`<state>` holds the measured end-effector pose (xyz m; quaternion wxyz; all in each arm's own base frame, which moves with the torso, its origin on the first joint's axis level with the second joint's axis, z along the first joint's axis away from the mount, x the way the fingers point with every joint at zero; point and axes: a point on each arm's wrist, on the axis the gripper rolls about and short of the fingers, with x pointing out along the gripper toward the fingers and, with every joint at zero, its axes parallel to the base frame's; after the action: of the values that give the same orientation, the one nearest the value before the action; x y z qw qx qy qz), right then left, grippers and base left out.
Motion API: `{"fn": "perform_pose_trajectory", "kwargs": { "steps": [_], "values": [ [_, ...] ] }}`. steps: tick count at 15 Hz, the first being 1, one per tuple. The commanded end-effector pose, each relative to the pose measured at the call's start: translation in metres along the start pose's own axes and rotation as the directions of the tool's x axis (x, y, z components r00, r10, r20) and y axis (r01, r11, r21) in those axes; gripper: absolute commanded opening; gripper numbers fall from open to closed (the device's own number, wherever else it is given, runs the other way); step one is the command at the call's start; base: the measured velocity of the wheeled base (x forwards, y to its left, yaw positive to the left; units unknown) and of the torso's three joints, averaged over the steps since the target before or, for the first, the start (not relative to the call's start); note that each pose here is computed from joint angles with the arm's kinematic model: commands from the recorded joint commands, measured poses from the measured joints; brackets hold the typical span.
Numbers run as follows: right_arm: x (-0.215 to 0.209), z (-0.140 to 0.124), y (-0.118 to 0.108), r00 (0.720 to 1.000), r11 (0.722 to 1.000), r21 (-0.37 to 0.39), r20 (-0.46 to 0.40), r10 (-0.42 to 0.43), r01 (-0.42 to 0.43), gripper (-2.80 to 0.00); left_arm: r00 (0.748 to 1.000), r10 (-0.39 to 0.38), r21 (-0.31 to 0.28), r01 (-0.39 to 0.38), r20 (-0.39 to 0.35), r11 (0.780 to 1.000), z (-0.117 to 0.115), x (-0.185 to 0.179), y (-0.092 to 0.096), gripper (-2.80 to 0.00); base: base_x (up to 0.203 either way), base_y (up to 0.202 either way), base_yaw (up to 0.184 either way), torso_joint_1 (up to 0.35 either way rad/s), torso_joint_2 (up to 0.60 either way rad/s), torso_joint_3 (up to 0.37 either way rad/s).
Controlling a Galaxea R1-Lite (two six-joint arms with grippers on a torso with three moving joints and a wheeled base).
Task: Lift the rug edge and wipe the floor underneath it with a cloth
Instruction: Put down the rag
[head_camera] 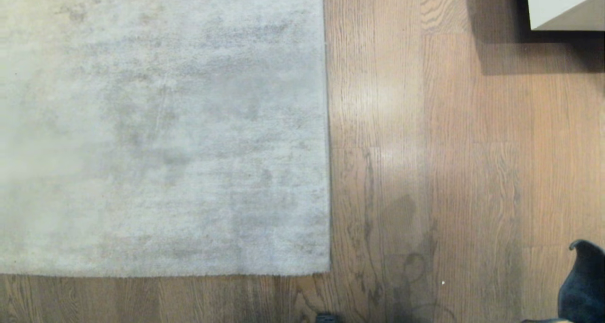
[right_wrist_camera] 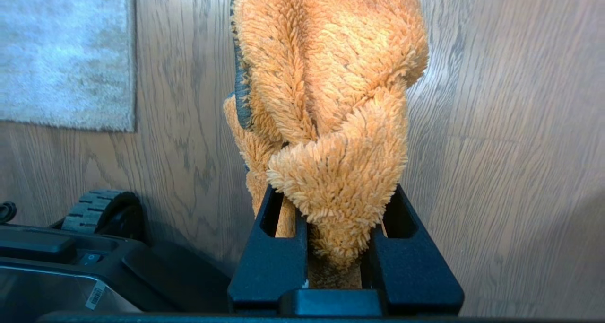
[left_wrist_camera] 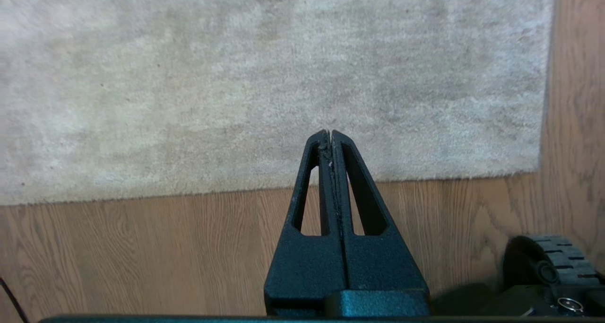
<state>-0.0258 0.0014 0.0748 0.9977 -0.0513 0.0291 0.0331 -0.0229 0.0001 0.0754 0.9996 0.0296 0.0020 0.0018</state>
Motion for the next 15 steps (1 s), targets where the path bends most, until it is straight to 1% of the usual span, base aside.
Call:
{"fn": "perform_pose_trajectory", "kwargs": {
  "steps": [1, 15],
  "values": [
    [-0.0001, 0.0004, 0.0000, 1.000, 1.000, -0.001, 0.000, 0.001, -0.001, -2.80, 1.000, 0.001, 0.001, -0.001, 0.001, 1.000, 0.0000, 0.0000, 0.0000, -2.80, 0.000, 0.000, 0.000, 0.006, 0.01, 0.211],
    [0.0001, 0.0001, 0.0000, 1.000, 1.000, -0.001, -0.001, 0.001, -0.001, -2.80, 1.000, 0.001, -0.007, -0.001, 0.001, 1.000, 0.0000, 0.0000, 0.0000, -2.80, 0.000, 0.000, 0.000, 0.002, 0.00, 0.199]
  ]
}}
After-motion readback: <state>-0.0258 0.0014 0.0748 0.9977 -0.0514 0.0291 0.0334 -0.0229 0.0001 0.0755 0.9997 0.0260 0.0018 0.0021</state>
